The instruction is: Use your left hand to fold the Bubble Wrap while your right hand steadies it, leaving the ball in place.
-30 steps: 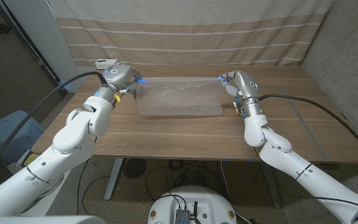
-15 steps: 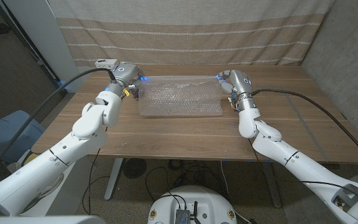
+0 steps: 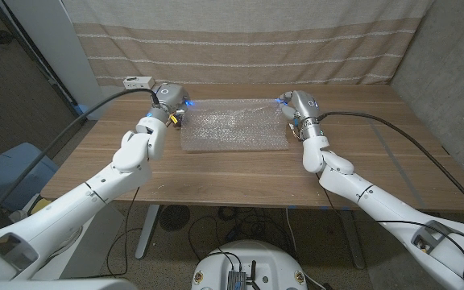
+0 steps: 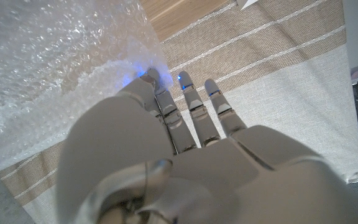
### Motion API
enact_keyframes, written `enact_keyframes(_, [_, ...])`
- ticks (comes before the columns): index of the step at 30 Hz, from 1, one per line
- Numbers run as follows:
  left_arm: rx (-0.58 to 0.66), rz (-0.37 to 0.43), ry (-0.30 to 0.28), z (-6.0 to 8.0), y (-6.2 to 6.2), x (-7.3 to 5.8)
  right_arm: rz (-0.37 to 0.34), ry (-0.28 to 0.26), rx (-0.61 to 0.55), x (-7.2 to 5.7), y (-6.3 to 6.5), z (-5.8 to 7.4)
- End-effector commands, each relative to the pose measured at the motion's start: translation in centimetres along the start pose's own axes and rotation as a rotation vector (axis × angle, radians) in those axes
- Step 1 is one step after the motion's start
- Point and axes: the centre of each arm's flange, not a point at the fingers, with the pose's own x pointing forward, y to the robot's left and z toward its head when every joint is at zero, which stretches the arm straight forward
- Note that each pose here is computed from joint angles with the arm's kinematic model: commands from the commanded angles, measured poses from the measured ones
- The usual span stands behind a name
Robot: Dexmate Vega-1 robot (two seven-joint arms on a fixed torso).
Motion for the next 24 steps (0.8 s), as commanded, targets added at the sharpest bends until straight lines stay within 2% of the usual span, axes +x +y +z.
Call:
enact_keyframes(1, [0.067, -0.012, 0.023, 0.9, -2.6, 2.3, 0.036, 0.010, -0.053, 2.0, 2.3, -0.2])
enact_keyframes(5, [0.102, -0.029, 0.007, 1.1, -3.6, 3.2, 0.059, 0.000, -0.067, 2.3, 2.9, -0.2])
enact_keyframes(15, [0.165, -0.052, 0.015, 1.8, -5.3, 5.1, 0.100, -0.007, -0.106, 2.8, 4.0, -0.1])
enact_keyframes(24, [0.223, -0.068, 0.020, 2.2, -6.5, 6.0, 0.135, 0.022, -0.130, 3.3, 4.4, -0.4])
